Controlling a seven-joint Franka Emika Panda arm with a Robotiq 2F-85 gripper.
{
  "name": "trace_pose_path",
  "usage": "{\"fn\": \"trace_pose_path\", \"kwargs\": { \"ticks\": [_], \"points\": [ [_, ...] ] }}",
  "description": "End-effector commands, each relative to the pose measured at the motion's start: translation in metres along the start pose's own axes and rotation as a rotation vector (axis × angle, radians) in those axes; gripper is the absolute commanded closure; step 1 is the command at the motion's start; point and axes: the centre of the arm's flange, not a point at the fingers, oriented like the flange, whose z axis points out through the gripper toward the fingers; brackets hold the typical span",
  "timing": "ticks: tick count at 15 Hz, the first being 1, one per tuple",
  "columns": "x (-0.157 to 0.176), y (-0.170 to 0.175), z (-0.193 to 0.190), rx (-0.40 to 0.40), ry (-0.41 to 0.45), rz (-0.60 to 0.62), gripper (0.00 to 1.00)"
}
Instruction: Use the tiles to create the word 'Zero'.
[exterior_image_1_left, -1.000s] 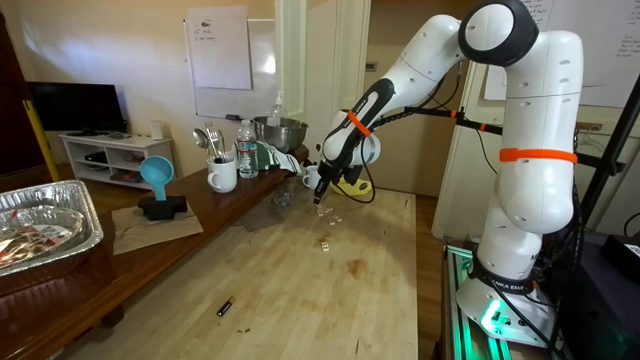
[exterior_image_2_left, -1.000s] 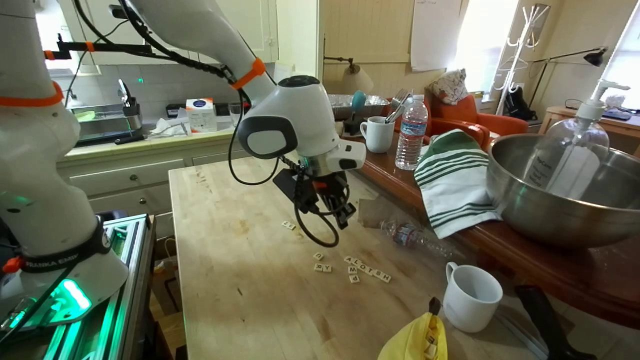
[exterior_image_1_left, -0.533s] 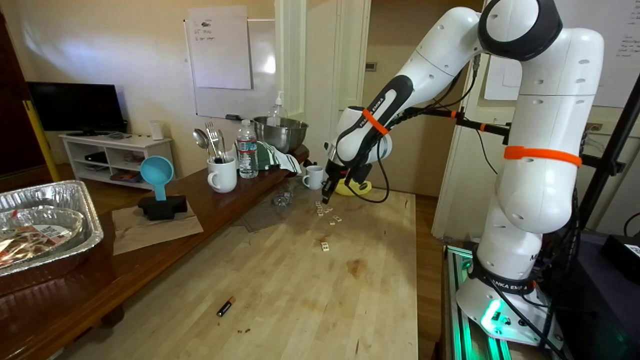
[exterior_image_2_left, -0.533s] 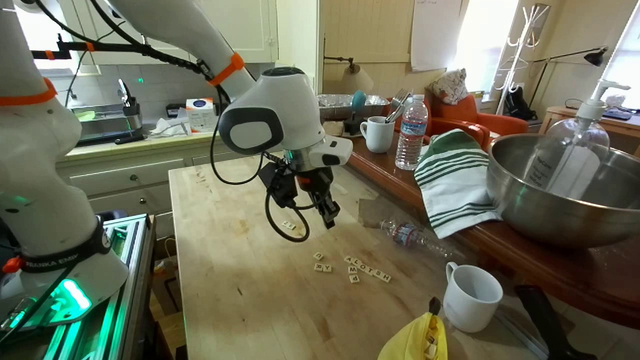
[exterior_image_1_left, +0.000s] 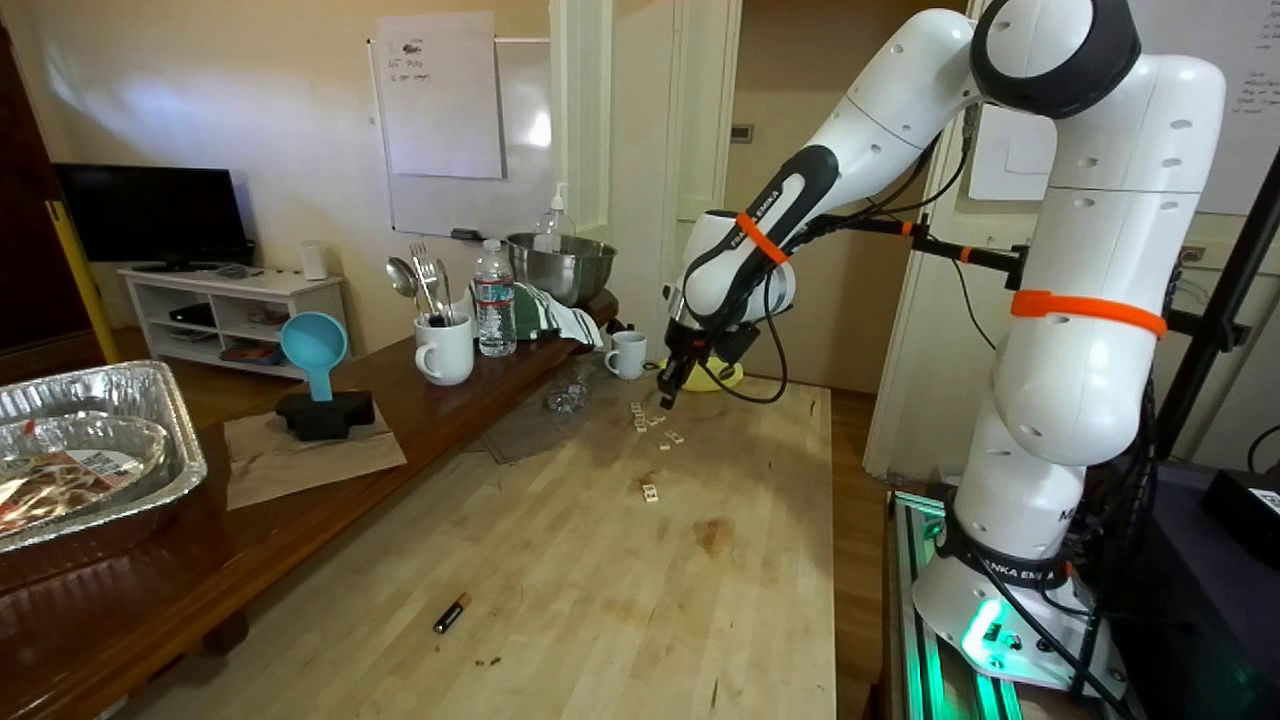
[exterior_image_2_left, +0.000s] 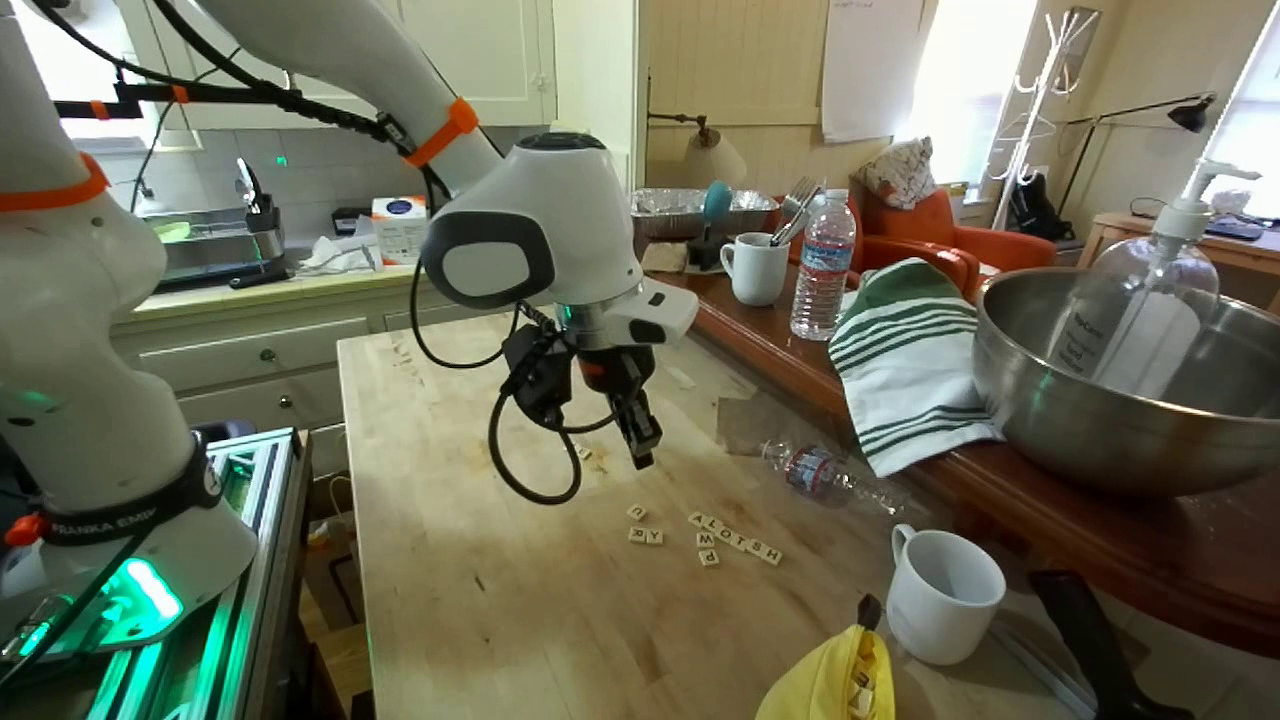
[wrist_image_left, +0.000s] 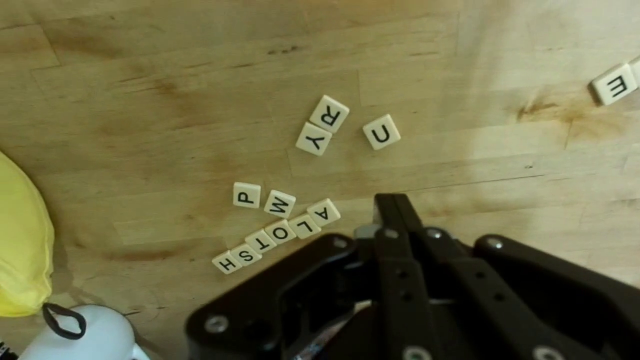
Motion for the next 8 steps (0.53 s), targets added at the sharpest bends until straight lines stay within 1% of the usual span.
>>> {"fn": "trace_pose_path", "kwargs": {
  "ticks": [1, 4, 5, 6, 8],
  "points": [
    [-0.011, 0.009, -0.001, 0.004, -0.028, 0.032, 1.00],
    [-0.011, 0.018, 0.005, 0.010, -0.041, 0.041, 1.00],
    [-0.011, 0.020, 0.007, 0.009, -0.038, 0.047, 1.00],
    [-0.010, 0.021, 0.009, 0.004, -0.018, 0.062, 1.00],
    [-0.008, 0.017, 0.004, -0.001, -0.020, 0.046, 0.99]
  ]
}}
